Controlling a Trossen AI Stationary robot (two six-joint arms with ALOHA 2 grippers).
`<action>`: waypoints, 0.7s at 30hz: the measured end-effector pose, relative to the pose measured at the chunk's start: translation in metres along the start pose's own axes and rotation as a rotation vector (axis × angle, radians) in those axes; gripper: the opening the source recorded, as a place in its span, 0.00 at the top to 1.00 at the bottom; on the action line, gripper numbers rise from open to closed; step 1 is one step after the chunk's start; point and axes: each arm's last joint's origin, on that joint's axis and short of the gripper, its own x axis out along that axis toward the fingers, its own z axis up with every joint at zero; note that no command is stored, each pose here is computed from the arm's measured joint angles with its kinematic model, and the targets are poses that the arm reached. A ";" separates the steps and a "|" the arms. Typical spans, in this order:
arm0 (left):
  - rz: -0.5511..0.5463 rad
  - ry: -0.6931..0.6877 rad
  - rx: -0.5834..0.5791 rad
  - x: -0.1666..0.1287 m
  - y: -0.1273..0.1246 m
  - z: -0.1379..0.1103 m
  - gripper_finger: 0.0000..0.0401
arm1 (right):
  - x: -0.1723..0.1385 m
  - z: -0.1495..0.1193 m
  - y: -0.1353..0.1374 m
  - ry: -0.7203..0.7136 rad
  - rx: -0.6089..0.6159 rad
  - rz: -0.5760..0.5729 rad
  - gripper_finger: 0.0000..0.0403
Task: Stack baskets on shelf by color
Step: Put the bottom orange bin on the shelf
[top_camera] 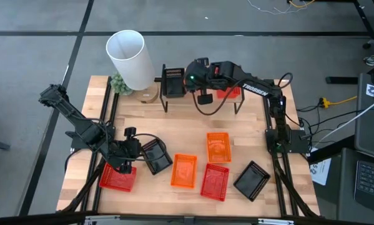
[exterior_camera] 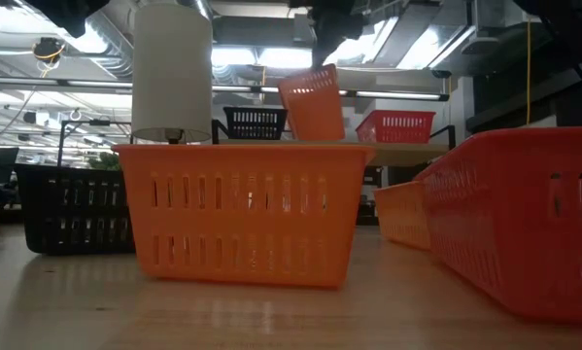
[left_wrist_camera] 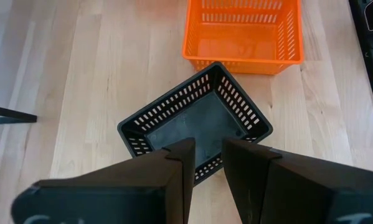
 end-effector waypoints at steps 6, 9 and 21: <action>0.000 0.000 0.000 0.000 0.000 0.000 0.82 | 0.005 -0.006 -0.006 -0.008 0.055 0.075 1.00; 0.000 0.000 0.002 0.000 0.000 0.000 0.82 | 0.007 -0.009 -0.009 -0.025 0.078 0.114 1.00; 0.000 0.000 0.002 0.000 0.000 0.000 0.82 | 0.011 -0.023 -0.011 0.016 0.145 0.264 1.00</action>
